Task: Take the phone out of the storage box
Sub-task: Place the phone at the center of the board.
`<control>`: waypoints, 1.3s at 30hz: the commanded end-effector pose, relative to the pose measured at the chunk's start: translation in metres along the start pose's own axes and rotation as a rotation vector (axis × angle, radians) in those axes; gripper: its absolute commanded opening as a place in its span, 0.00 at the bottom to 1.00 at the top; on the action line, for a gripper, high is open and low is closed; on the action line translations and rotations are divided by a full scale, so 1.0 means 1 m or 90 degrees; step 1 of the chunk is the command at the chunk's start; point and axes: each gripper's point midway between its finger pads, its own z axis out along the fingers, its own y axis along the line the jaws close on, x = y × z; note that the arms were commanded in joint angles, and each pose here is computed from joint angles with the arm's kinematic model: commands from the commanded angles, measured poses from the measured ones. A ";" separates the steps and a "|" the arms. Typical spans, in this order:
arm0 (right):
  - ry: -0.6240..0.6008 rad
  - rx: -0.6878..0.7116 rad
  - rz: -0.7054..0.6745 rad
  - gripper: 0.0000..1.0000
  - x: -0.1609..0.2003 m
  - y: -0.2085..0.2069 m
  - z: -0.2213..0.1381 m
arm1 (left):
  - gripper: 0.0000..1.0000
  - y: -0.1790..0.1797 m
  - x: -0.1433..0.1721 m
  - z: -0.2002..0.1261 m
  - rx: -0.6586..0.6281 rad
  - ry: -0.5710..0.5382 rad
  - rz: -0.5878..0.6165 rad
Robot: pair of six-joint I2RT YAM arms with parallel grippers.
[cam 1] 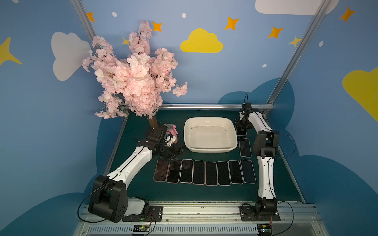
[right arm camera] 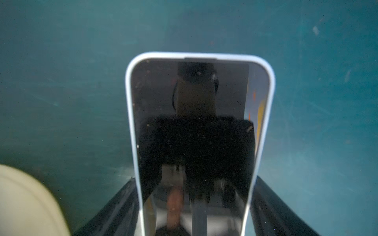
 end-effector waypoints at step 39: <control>0.174 -0.072 0.024 0.99 0.097 0.016 -0.053 | 0.99 -0.024 0.014 -0.011 0.004 -0.050 0.054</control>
